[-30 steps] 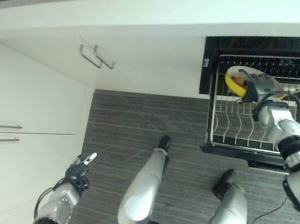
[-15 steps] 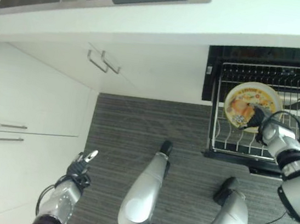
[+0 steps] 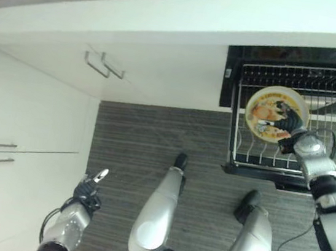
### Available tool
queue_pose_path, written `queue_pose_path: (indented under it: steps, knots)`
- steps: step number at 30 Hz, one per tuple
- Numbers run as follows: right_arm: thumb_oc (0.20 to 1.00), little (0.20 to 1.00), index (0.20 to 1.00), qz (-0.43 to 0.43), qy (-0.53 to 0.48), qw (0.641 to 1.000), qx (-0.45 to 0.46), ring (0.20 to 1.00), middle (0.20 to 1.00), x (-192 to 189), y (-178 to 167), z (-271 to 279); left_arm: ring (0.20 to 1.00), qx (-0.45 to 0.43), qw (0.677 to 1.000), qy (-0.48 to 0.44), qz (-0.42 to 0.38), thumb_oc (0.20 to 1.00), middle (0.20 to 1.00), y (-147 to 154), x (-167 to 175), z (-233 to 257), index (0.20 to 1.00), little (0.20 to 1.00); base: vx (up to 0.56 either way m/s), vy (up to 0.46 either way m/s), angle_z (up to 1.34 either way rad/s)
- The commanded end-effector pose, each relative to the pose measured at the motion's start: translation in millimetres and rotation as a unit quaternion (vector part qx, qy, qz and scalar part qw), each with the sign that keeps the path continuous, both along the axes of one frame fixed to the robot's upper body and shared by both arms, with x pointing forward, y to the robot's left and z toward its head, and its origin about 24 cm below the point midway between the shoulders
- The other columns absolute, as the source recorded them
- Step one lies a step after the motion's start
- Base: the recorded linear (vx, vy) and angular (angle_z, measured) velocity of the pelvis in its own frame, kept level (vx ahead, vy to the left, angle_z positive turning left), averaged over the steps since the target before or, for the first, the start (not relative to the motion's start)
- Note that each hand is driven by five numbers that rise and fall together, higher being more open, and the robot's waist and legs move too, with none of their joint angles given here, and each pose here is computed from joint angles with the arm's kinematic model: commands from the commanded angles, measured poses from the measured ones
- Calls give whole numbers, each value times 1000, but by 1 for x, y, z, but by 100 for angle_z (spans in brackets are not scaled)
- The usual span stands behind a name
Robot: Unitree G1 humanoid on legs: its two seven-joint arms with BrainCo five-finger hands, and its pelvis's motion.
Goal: Place the dishes in the dishwasher.
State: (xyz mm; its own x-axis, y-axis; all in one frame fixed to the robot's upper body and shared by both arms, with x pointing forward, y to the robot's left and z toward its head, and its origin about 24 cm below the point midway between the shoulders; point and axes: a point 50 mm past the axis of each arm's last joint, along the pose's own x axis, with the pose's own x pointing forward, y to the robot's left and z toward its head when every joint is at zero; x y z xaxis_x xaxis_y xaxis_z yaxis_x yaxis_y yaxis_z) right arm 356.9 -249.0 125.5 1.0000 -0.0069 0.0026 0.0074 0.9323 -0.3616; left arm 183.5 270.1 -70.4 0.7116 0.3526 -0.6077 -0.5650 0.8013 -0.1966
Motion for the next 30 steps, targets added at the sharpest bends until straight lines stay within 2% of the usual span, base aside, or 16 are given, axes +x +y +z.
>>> queue_pose_path:
  steps: [1, 2, 4, 5, 6, 13, 14, 15, 17, 19, 22, 26, 27, 28, 29, 30]
  knots:
    - [1000, 1000, 1000, -24, -81, 987, 139, 1000, 1000, -4, -4, 24, 1000, 23, 998, 20, 54, 1000, 1000, 17, -29, -4, 1000, 1000, 29, 85, -22]
    - [1000, 1000, 1000, 7, -142, 963, 229, 1000, 1000, -21, 13, 37, 1000, 17, 997, 20, 76, 1000, 1000, 11, -33, -6, 1000, 1000, 22, 89, -35]
    - [1000, 1000, 1000, 33, -197, 936, 290, 1000, 1000, -40, 28, 48, 1000, 12, 995, 20, 96, 1000, 1000, 5, -33, -7, 1000, 1000, -12, 67, -66]
    - [1000, 1000, 1000, 65, -228, 898, 371, 1000, 1000, -59, 37, 54, 1000, 7, 993, 22, 114, 1000, 1000, -2, -35, -8, 1000, 1000, -34, 54, -49]
    - [1000, 1000, 1000, 66, -235, 883, 401, 1000, 1000, -67, 36, 54, 1000, 5, 992, 24, 123, 1000, 1000, -3, -36, -10, 1000, 1000, -32, 49, -20]
    - [1000, 1000, 1000, 34, -302, 896, 324, 1000, 1000, -99, 15, 68, 1000, 2, 987, 35, 155, 1000, 1000, -6, -49, -16, 1000, 1000, -21, 8, -14]
    - [1000, 1000, 1000, 4, -381, 887, 262, 1000, 1000, -117, 8, 83, 1000, 2, 986, 43, 164, 1000, 1000, -6, -52, -18, 1000, 1000, -14, 11, -8]
    - [1000, 1000, 1000, -8, -402, 881, 250, 1000, 1000, -122, 7, 87, 1000, 2, 985, 45, 166, 1000, 1000, -6, -52, -19, 1000, 1000, -19, 21, -10]
    - [1000, 1000, 1000, -97, -469, 855, 199, 1000, 1000, -135, -4, 93, 1000, 3, 983, 52, 173, 1000, 1000, -5, -48, -20, 1000, 1000, -22, 21, -13]
    - [1000, 1000, 1000, -162, -474, 842, 201, 1000, 1000, -137, -16, 89, 1000, 3, 983, 54, 178, 1000, 1000, -2, -48, -21, 1000, 1000, -8, 16, -25]
    - [1000, 1000, 1000, -341, -432, 799, 241, 1000, 1000, -151, -59, 44, 1000, 14, 979, 63, 193, 1000, 1000, 11, -59, -23, 1000, 1000, 24, -34, -16]
    - [1000, 1000, 1000, -429, -388, 766, 281, 1000, 1000, -157, -76, 4, 1000, 16, 977, 78, 196, 1000, 1000, 18, -68, -27, 1000, 1000, 23, -84, -5]
    - [636, 636, 636, -449, -341, 756, 332, 636, 636, -151, -86, -19, 1000, 18, 979, 82, 188, 1000, 1000, 18, -65, -29, 1000, 1000, 12, -82, -2]
    - [536, 536, 536, -449, -338, 756, 335, 536, 536, -151, -87, -20, 1000, 18, 979, 82, 188, 1000, 1000, 18, -65, -29, 1000, 1000, -12, -85, 3]
    - [200, 200, 200, -451, -309, 754, 364, 200, 200, -147, -88, -30, 1000, 19, 980, 82, 183, 1000, 1000, 17, -63, -28, 1000, 1000, -22, -32, 6]
    - [200, 200, 200, -451, -302, 754, 370, 200, 200, -145, -87, -33, 1000, 19, 980, 82, 181, 1000, 1000, 16, -62, -28, 1000, 1000, -64, -68, 8]
